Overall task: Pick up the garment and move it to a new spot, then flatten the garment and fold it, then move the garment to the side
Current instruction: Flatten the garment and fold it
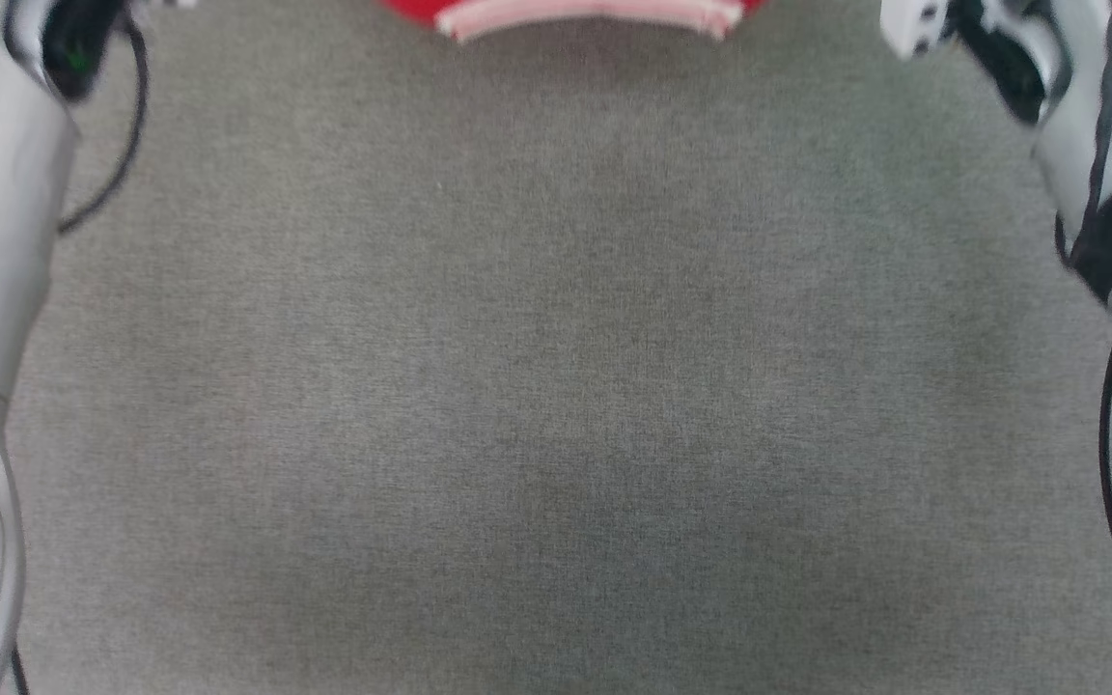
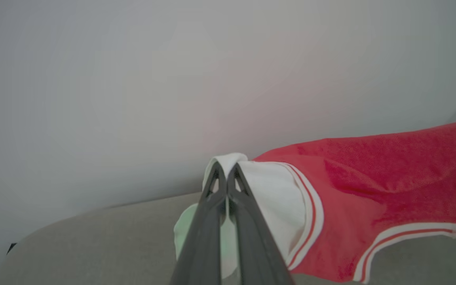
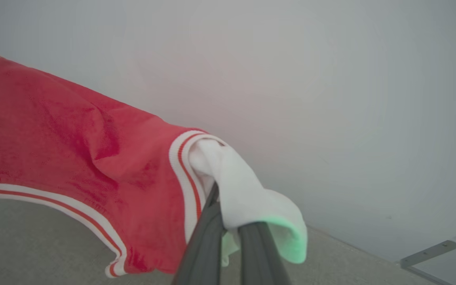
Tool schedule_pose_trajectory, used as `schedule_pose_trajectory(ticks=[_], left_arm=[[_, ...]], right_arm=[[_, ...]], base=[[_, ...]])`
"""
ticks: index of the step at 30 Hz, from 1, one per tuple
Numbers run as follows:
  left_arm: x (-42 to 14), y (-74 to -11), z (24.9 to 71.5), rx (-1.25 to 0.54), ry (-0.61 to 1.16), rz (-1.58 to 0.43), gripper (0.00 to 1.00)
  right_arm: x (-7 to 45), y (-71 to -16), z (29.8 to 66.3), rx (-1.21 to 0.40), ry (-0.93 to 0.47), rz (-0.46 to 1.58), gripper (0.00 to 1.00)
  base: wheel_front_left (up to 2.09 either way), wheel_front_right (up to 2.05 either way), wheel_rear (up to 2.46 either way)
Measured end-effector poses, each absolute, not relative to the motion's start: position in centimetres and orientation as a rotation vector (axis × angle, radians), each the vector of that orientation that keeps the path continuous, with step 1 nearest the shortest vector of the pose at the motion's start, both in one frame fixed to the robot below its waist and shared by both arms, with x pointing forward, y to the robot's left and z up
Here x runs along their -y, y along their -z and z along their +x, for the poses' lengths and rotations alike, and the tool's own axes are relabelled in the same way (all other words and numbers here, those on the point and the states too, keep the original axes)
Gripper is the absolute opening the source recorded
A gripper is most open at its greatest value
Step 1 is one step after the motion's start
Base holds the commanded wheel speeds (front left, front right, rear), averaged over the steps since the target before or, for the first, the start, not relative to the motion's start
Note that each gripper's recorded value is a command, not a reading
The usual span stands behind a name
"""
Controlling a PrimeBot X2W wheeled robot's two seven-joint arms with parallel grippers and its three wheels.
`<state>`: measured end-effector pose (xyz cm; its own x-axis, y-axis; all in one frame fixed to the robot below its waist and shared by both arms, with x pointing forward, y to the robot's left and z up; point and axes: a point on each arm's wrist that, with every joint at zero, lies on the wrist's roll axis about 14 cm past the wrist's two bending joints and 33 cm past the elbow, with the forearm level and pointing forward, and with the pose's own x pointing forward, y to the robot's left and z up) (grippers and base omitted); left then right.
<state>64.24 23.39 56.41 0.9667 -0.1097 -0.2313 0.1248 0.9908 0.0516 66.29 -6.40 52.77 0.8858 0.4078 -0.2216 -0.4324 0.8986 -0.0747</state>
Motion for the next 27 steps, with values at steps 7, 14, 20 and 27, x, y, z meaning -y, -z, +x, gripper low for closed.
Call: schedule_pose_trajectory(ticks=[7,14,20,27], left_arm=[[-24.3,-52.9,58.7,-0.480,0.132,0.008,0.00],[-25.8,-50.0,51.4,-0.661,0.147,0.003,0.00],[-26.0,-47.8,45.1,-0.760,0.166,-0.006,0.00],[-24.7,-45.6,38.0,-0.852,0.172,-0.053,0.00]], right_arm=[[7.4,-50.5,61.5,-0.376,-0.474,-0.102,0.00],[8.9,-48.5,55.0,-0.545,-0.527,-0.066,0.00],[10.1,-47.6,49.5,-0.659,-0.573,-0.045,0.00],[12.0,-45.2,44.1,-0.789,-0.600,-0.045,0.00]], base=[[0.00,0.00,0.00],[0.00,0.00,0.00],[0.00,0.00,0.00],[0.00,0.00,0.00]])
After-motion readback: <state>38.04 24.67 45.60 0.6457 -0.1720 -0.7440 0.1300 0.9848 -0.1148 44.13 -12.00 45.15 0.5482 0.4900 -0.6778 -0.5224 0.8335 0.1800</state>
